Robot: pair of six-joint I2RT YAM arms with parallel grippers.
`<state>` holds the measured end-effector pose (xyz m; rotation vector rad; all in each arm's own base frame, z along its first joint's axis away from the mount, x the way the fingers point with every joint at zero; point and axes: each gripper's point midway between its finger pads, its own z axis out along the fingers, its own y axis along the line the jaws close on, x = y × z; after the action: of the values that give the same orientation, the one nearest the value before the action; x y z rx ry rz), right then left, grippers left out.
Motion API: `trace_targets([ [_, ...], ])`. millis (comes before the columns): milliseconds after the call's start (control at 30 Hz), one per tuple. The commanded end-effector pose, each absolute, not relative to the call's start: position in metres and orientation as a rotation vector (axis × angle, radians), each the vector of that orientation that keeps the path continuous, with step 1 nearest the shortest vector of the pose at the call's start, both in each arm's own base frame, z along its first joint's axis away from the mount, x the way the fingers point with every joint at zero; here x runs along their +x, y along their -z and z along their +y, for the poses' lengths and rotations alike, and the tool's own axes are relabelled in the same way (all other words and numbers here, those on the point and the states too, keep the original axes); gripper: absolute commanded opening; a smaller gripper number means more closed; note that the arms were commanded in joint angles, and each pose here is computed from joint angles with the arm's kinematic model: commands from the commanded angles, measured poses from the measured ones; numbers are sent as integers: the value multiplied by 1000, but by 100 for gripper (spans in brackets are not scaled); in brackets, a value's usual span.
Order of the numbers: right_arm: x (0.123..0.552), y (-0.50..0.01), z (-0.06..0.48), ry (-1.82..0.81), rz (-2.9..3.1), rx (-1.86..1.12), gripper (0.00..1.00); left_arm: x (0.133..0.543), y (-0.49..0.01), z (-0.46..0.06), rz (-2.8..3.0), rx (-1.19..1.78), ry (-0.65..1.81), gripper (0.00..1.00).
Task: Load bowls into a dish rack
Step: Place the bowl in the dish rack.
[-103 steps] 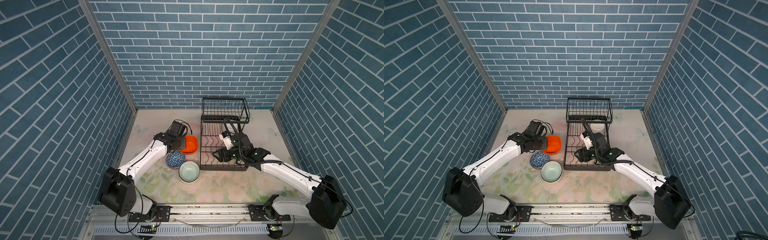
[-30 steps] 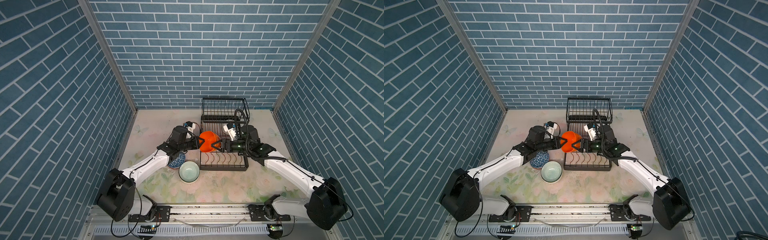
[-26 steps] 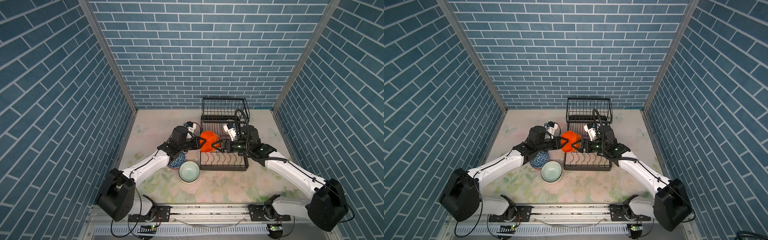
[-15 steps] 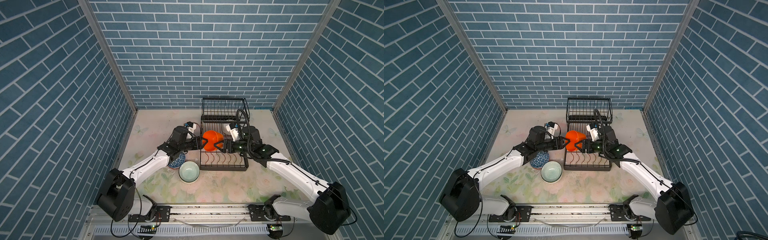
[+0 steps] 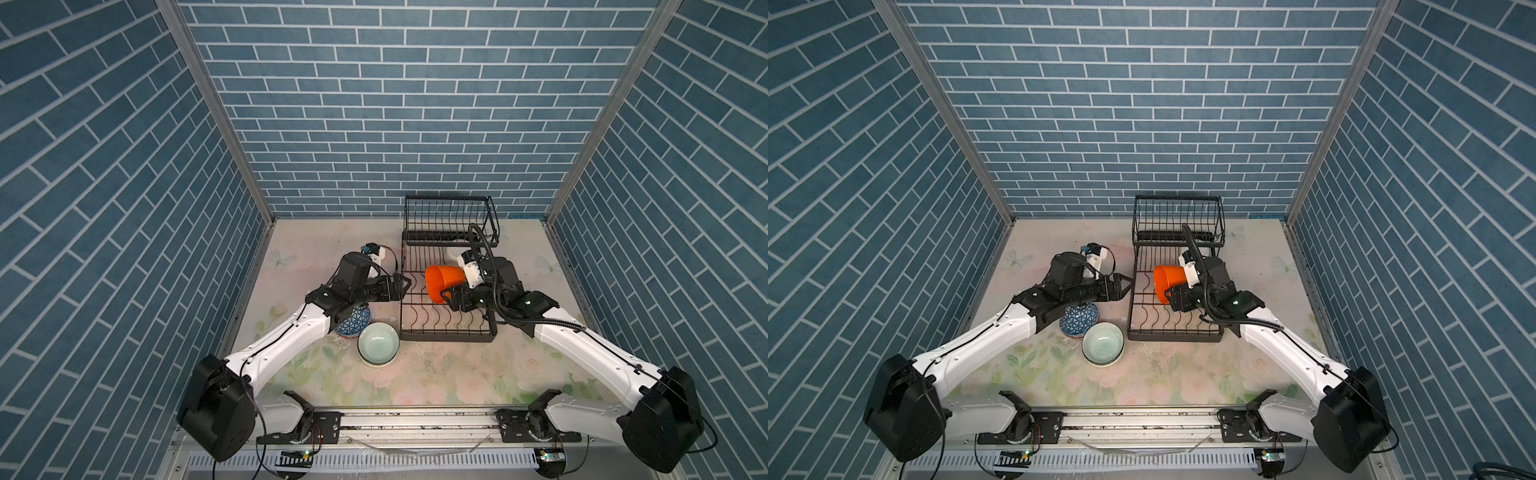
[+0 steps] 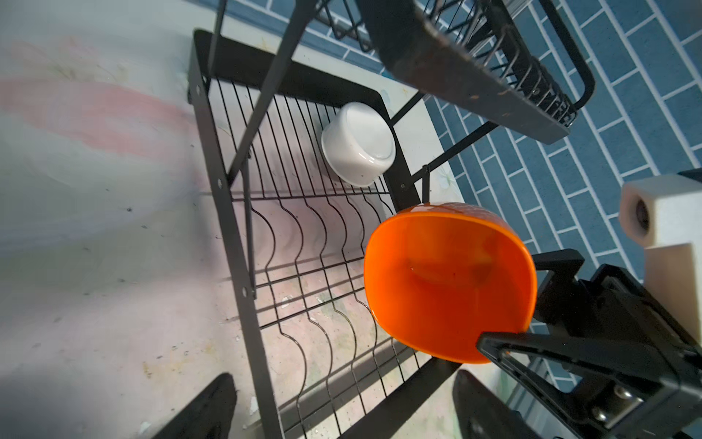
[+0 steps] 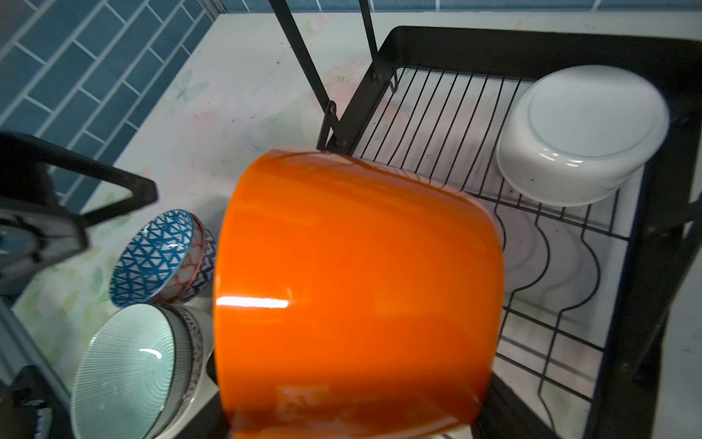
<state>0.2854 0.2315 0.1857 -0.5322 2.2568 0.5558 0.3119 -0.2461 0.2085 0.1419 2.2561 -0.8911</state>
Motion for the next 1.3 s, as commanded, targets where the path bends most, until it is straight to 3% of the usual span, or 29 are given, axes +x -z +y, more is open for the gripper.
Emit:
trace_targets([
  [0,302,-187,222,-325,2200,-606,66,311,-211,-221,2276,100,728,94],
  [67,308,-183,222,-265,2196,-622,67,309,-211,-208,2281,61,663,99],
  [433,340,-188,236,21,2054,-773,66,300,-209,-165,2302,-29,450,100],
  [1267,392,-174,275,415,1750,-1040,69,297,-197,-143,2341,-70,365,100],
])
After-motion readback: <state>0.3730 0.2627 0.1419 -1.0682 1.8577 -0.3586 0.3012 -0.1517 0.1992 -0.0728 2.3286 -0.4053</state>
